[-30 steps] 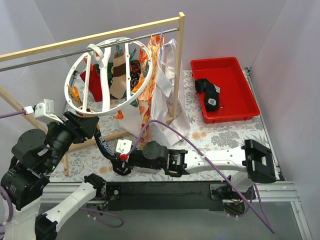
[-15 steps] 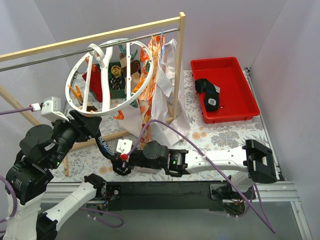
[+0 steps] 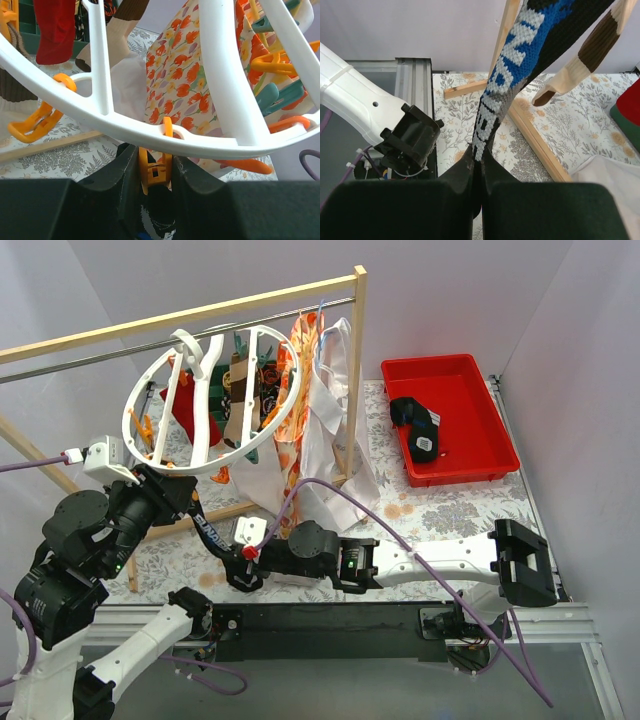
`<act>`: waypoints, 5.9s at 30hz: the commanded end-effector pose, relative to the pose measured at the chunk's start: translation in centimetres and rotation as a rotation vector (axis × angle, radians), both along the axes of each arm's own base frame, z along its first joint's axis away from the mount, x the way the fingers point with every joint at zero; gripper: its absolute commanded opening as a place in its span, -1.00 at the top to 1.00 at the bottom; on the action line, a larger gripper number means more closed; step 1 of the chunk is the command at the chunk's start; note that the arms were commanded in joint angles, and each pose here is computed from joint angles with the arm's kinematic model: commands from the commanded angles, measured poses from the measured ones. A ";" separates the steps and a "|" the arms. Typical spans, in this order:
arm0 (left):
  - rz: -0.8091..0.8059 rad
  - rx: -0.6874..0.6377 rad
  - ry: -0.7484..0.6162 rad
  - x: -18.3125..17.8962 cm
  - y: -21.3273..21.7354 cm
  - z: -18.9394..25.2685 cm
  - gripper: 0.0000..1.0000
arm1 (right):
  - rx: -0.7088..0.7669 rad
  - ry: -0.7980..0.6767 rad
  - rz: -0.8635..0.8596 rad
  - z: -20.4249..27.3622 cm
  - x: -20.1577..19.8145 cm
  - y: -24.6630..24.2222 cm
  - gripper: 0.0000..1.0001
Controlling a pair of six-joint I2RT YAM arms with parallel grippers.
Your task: Remove the socks clipped to the hanger
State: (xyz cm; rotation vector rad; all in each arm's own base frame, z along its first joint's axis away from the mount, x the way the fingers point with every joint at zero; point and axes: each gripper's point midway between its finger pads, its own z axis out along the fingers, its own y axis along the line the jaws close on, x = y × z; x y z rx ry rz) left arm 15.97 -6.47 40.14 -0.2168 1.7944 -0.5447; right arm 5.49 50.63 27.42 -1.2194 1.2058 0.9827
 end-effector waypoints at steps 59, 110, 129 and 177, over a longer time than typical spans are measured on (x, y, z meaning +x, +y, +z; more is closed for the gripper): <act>-0.066 -0.100 -0.142 -2.9 0.2 3.8 1.00 | -0.104 0.138 -1.589 5.1 42.5 -44.9 0.53; -0.100 -0.093 -0.113 -1.6 -1.2 2.8 1.00 | 0.468 1.201 -1.171 -9.2 45.7 -37.0 -0.97; -0.069 -0.076 -0.112 -1.9 -0.3 3.0 1.00 | 0.509 1.297 -1.245 -16.0 48.1 -37.5 -0.69; -0.108 -0.087 -0.126 -1.9 -1.1 4.2 1.00 | 0.495 0.681 -1.535 -1.3 48.0 -54.5 0.97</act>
